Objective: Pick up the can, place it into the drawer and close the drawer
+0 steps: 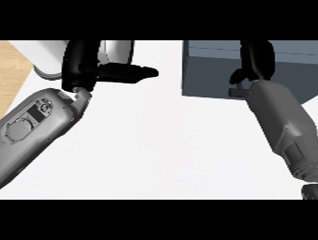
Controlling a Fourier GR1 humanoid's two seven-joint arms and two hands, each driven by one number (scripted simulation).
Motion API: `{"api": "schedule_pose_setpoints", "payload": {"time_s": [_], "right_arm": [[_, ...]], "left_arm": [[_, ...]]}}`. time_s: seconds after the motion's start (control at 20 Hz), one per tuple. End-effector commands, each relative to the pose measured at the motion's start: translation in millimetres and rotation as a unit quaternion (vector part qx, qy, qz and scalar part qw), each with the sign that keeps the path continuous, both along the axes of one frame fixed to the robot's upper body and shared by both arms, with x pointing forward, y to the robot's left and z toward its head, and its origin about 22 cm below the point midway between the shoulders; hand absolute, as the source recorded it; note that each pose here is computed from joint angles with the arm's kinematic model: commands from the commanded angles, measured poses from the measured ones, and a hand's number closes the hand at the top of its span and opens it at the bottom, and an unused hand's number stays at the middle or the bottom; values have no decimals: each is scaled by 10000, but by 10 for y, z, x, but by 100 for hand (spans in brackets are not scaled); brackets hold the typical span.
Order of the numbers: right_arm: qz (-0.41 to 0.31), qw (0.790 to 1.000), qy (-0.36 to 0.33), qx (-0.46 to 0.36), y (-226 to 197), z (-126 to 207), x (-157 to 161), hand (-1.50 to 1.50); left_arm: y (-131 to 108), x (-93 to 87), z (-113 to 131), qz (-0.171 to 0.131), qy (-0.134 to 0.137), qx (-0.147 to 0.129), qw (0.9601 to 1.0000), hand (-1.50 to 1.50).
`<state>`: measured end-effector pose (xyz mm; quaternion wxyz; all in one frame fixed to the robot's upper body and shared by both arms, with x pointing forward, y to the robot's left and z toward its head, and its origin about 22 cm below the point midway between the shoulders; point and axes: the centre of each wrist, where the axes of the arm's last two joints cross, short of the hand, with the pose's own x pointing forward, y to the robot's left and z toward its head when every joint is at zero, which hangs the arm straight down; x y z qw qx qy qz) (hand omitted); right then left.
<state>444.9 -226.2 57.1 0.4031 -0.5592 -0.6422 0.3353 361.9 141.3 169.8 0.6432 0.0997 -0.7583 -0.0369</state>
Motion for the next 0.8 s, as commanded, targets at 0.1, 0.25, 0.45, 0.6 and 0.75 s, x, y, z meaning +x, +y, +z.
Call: {"api": "schedule_pose_setpoints", "payload": {"time_s": [0.1, 0.25, 0.45, 0.6, 0.75], "right_arm": [[12, 9993, -225, 306, 246, 324, 159, -150], [322, 9986, -115, 408, 246, 319, 163, -150], [750, 9894, -417, 1172, 415, 382, 177, -150], [861, 9805, -367, 1726, 407, 455, 203, -150], [926, 9695, -410, 2231, 504, 469, 206, -150]], "left_arm": [[54, -152, -219, -77, 41, 38, 10000, -150], [174, -31, 34, -21, -91, 18, 10000, -150], [132, -103, -124, -9, 30, 22, 10000, -150], [151, -99, -212, 93, 26, 21, 10000, -150], [225, -153, -207, 37, 1, 39, 10000, -150]]}}
